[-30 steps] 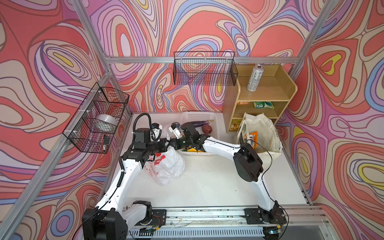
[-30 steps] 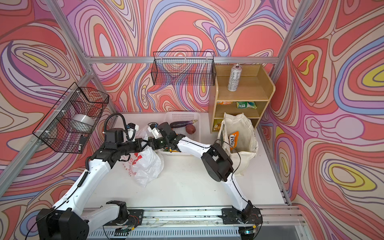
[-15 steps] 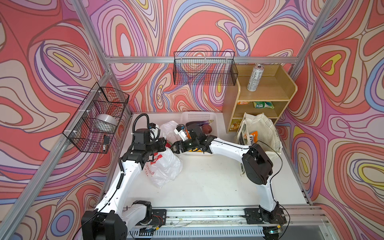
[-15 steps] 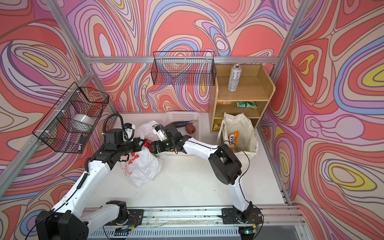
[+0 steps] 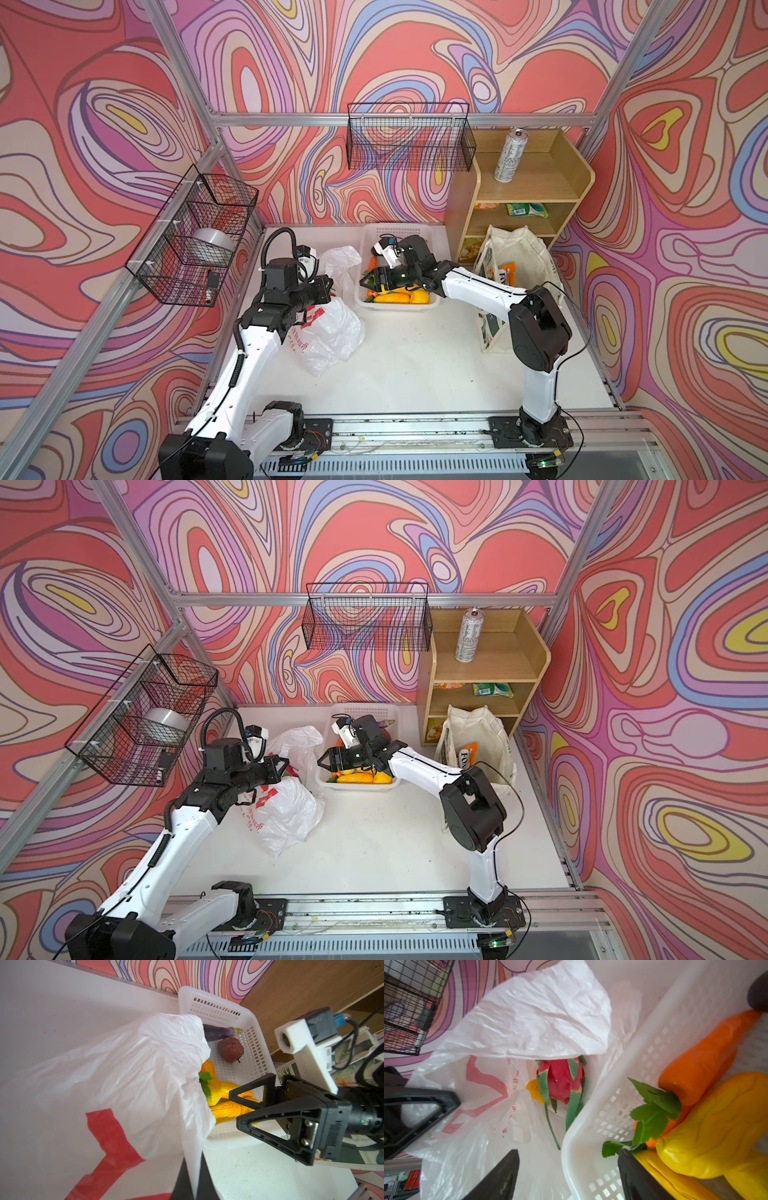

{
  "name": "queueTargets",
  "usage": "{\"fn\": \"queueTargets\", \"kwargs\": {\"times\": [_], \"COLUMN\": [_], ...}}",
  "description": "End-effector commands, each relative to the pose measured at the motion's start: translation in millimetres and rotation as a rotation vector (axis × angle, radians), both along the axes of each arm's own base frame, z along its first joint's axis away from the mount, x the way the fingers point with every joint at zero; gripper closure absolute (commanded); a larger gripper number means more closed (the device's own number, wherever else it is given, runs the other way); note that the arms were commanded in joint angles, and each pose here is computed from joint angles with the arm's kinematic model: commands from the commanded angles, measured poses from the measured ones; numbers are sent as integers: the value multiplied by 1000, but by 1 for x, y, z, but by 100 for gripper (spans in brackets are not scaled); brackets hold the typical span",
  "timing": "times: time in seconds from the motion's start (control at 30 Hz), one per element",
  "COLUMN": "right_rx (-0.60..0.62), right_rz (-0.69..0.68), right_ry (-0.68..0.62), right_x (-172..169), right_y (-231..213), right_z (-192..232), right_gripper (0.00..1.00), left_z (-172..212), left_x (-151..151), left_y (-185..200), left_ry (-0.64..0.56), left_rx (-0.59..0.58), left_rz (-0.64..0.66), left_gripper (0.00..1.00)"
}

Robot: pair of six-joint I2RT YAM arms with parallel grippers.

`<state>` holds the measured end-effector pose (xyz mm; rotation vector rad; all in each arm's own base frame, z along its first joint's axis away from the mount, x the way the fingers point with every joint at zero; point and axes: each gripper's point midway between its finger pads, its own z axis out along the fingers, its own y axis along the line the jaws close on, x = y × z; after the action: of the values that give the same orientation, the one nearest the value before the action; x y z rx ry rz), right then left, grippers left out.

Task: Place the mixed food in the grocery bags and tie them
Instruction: 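Open the right gripper to drop the dragon fruit into the bag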

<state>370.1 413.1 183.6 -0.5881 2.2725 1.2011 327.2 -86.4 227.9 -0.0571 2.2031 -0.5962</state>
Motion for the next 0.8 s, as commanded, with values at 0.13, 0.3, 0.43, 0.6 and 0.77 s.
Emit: {"fn": "queueTargets", "kwargs": {"times": [0.13,0.3,0.43,0.6,0.77], "right_rx": [-6,-91,-120,-122,-84], "right_rz": [-15,-22,1,18,37], "right_ry": [-75,-122,-129,-133,-129], "right_x": [-1,23,40,56,62], "right_y": [9,16,32,47,58], "right_z": [22,8,-4,-7,-1], "right_gripper": [22,19,18,20,41], "left_z": [4,-2,-7,-10,-12], "left_x": [-7,-12,-15,-19,-21], "left_y": [1,2,3,4,4], "left_ry": [-14,-1,13,14,19], "left_rx": [-2,-2,3,4,6], "left_rz": [-6,1,4,7,9], "left_gripper": [100,100,100,100,100]}}
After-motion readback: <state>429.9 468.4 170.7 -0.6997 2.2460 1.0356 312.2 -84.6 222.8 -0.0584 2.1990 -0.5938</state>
